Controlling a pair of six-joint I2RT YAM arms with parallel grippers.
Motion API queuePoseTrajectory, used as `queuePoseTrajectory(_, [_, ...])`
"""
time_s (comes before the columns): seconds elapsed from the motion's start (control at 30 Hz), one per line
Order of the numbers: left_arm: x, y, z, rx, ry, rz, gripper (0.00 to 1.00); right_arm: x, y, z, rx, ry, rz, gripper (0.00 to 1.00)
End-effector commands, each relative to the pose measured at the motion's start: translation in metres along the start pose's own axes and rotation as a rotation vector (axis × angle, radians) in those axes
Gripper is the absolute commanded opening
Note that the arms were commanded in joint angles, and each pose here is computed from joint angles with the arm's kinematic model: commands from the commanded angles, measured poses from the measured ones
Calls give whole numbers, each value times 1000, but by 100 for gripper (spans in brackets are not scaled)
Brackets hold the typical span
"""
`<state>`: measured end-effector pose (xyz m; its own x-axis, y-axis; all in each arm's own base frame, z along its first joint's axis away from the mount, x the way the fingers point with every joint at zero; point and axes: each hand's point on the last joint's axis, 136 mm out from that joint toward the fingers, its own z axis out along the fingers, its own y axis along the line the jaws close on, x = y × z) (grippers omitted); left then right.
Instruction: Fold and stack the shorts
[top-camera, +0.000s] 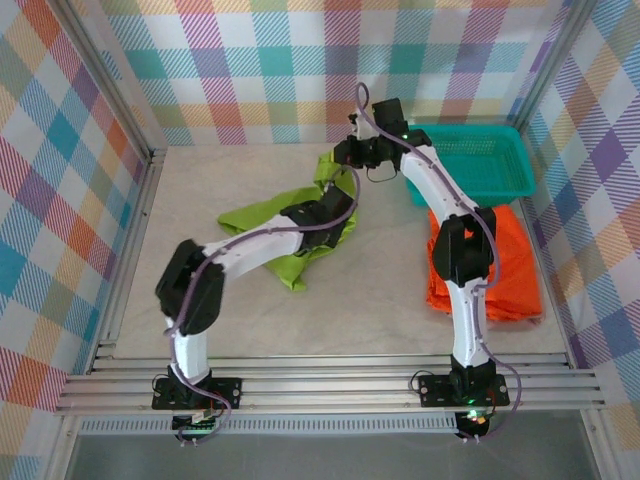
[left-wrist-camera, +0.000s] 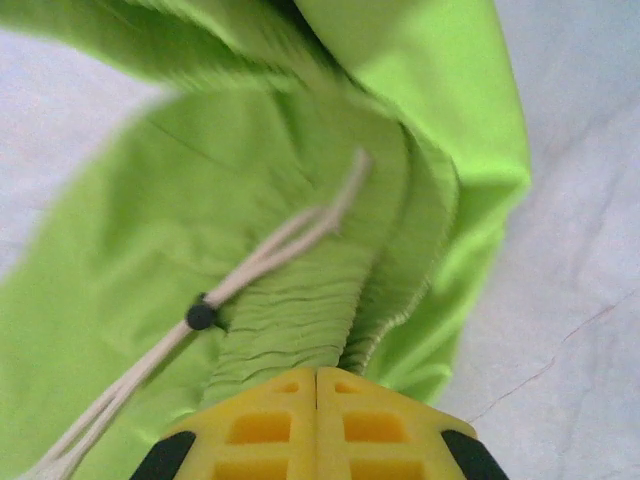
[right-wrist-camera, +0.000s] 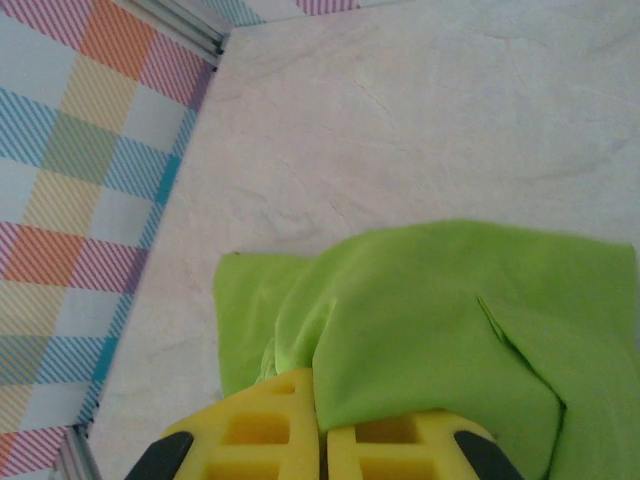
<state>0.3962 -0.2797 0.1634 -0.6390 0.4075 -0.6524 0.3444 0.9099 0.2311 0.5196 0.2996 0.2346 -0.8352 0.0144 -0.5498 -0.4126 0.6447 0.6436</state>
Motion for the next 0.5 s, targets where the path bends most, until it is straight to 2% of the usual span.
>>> queuePoseTrajectory(0.0, [-28,40,-53,-4,-99,-87,0,-26,29,-3,-132,-45,7,6])
queuePoseTrajectory(0.13, [-55,59,-114,39,-222,-124,0,-56,61,3,-278,-98,13,6])
queuePoseTrajectory(0.27, [-70,58,-167,119,-323,-135,0,-85,90,2,-424,-181,17,6])
queuePoseTrajectory(0.37, [-70,62,-188,112,-361,-156,0,-100,98,-5,-438,-253,6,6])
queuePoseTrajectory(0.47, [-62,72,-190,82,-366,-209,0,-98,96,-8,-401,-251,-2,7])
